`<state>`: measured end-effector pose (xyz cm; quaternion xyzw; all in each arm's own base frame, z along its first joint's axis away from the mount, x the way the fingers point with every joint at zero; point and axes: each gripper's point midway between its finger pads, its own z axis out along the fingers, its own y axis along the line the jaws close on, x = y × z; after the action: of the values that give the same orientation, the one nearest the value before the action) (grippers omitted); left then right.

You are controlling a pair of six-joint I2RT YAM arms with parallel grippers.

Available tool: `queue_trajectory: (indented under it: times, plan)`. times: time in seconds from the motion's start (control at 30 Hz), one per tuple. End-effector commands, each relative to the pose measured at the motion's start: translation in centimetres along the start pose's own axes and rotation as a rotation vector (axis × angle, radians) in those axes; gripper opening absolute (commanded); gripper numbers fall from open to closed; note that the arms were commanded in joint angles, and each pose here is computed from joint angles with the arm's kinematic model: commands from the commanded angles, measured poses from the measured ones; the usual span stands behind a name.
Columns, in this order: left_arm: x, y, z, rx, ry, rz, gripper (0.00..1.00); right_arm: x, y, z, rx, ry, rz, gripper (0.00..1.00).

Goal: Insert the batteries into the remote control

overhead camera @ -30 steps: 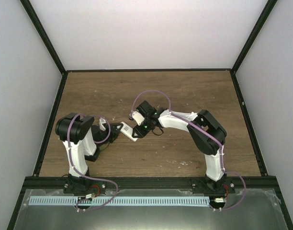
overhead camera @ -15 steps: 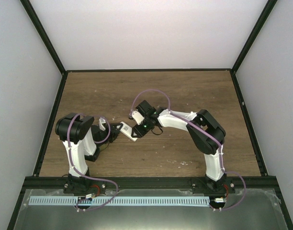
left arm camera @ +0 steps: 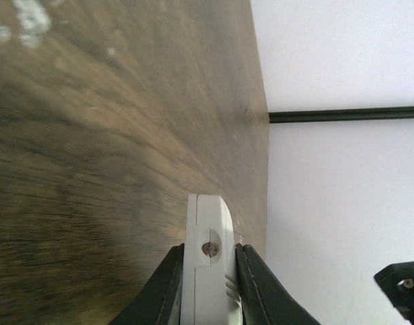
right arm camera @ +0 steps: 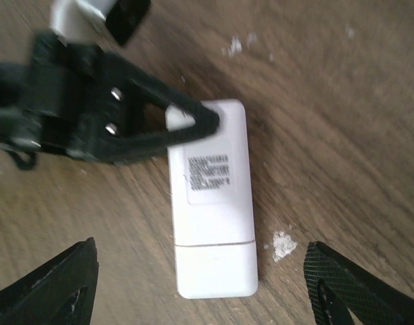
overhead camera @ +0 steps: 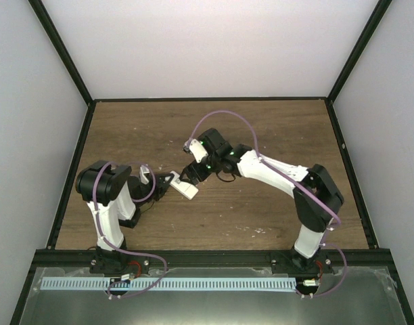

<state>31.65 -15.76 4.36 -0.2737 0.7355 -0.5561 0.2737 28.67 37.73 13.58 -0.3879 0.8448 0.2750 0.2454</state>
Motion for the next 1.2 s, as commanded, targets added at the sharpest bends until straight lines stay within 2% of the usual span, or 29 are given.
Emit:
queue_trajectory:
  times: [0.0,0.33,0.6,0.87,1.03,1.17]
  plan:
    - [0.2,-4.2,-0.3,0.136,0.02,0.096,0.0,-1.7,0.7,-3.1,-0.055,-0.065,0.01,0.79]
    - [2.2,-9.6,-0.3,0.254,0.102,0.114,0.0,1.5,-1.6,-5.6,-0.099,-0.042,0.096,0.83]
    - [4.1,-12.0,-1.5,0.323,0.181,0.113,0.0,2.0,0.5,-7.7,-0.28,-0.054,0.114,0.88]
    - [5.3,-14.0,-2.4,0.391,0.244,0.122,0.0,3.1,2.4,-8.2,-0.414,0.004,0.133,0.89]
    - [5.7,-15.1,-2.9,0.433,0.27,0.135,0.0,3.7,3.1,-8.3,-0.461,0.037,0.15,0.88]
    - [5.9,-15.8,-3.2,0.454,0.281,0.148,0.0,3.9,3.5,-8.4,-0.493,0.049,0.161,0.84]
